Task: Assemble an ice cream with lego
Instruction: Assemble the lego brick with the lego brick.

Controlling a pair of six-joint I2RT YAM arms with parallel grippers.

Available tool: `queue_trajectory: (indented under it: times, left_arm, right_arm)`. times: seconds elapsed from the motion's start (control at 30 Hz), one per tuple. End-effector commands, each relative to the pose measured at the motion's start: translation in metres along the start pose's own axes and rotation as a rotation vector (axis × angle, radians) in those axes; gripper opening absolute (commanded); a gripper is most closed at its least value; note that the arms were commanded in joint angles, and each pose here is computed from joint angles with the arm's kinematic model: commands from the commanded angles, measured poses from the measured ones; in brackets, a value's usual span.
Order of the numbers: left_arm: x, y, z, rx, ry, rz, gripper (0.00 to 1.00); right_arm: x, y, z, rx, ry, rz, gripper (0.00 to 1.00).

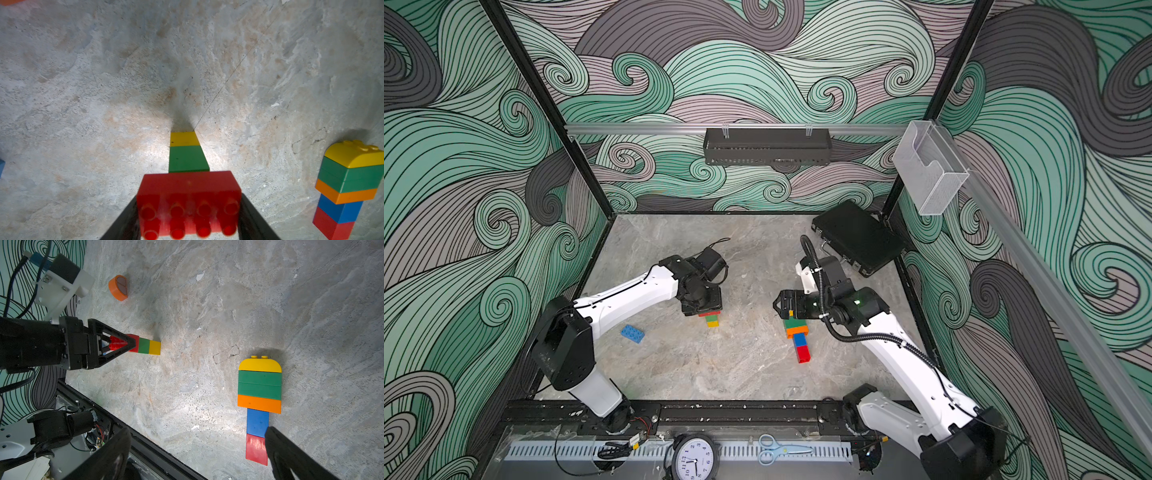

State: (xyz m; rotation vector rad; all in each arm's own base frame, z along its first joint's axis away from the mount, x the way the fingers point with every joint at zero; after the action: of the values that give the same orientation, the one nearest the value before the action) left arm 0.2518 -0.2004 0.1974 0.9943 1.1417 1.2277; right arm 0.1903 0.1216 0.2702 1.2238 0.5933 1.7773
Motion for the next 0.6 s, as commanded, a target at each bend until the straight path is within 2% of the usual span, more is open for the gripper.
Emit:
queue_trajectory:
  times: [0.0, 0.27, 0.47, 0.57]
  left_arm:
    - [-0.001, -0.027, -0.009, 0.092, -0.007, 0.027, 0.35]
    - [0.010, -0.034, -0.019, 0.143, -0.069, 0.106, 0.33]
    - [0.006, -0.040, -0.021, 0.195, -0.065, 0.079, 0.32]
    - [0.007, -0.039, -0.019, 0.184, -0.111, 0.094, 0.30]
  right_arm:
    - [0.000, 0.005, 0.000, -0.012, -0.005, -0.011, 0.99]
    - [0.000, 0.007, -0.001, -0.018, 0.001, -0.017, 0.99]
    - [0.001, 0.006, 0.001, -0.015, -0.003, -0.015, 0.99]
    - [0.001, 0.008, 0.001, -0.013, -0.003, -0.022, 1.00]
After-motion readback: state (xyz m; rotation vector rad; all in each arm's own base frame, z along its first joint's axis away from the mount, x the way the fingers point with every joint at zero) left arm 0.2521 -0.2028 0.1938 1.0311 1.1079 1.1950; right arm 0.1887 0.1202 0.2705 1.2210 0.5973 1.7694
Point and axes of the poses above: each gripper's point midway between its finger pads, its own y axis back along the fingers, its own x axis along the line the jaws close on, z = x × y, the point moved 10 cm from there along y, back along the fingers, and after that the axes turned 8 degrees about -y, right-handed, at the moved point
